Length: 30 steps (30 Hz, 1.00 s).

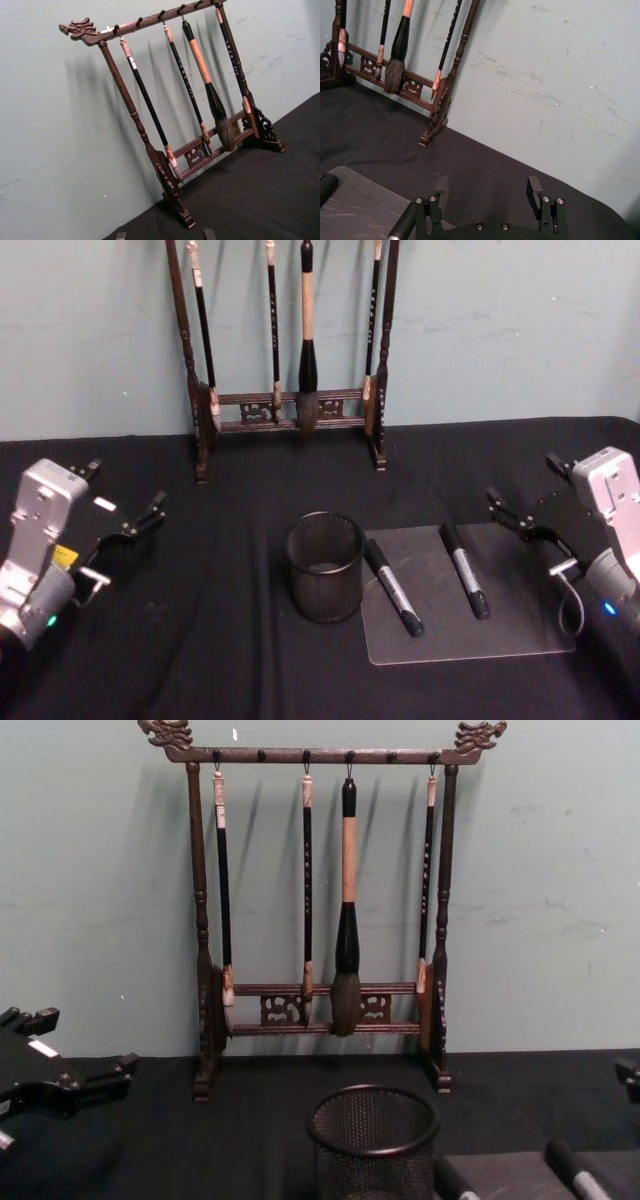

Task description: Pick up the water-based marker from the table and place it into the pen holder.

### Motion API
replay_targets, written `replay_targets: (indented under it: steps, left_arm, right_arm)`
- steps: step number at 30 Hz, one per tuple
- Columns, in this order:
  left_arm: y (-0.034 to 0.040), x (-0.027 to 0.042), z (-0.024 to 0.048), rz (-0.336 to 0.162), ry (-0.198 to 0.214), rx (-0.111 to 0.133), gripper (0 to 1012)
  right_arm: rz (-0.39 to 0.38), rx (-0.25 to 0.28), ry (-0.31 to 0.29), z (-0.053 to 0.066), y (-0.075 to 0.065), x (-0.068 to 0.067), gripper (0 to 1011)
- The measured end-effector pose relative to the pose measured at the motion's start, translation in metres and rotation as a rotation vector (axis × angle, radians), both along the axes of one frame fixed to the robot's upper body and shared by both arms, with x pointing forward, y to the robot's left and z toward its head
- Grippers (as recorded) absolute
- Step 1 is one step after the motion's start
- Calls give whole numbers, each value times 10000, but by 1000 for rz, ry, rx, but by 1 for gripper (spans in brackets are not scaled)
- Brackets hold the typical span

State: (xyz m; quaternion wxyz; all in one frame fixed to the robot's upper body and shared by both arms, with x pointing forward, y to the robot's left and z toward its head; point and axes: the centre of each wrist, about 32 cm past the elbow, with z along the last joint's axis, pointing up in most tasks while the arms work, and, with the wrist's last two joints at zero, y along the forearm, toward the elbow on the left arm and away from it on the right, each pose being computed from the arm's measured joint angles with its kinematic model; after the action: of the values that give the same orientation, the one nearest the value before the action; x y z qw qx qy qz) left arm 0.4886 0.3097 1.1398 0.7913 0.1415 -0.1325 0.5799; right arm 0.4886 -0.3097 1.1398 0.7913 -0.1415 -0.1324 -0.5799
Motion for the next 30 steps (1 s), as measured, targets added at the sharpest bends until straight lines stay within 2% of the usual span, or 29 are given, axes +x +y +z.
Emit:
replay_targets:
  steps: [30]
  left_arm:
    - [0, 0, 0, 0, 0, 0, 1001]
  right_arm:
    - [0, 0, 0, 0, 0, 0, 1002]
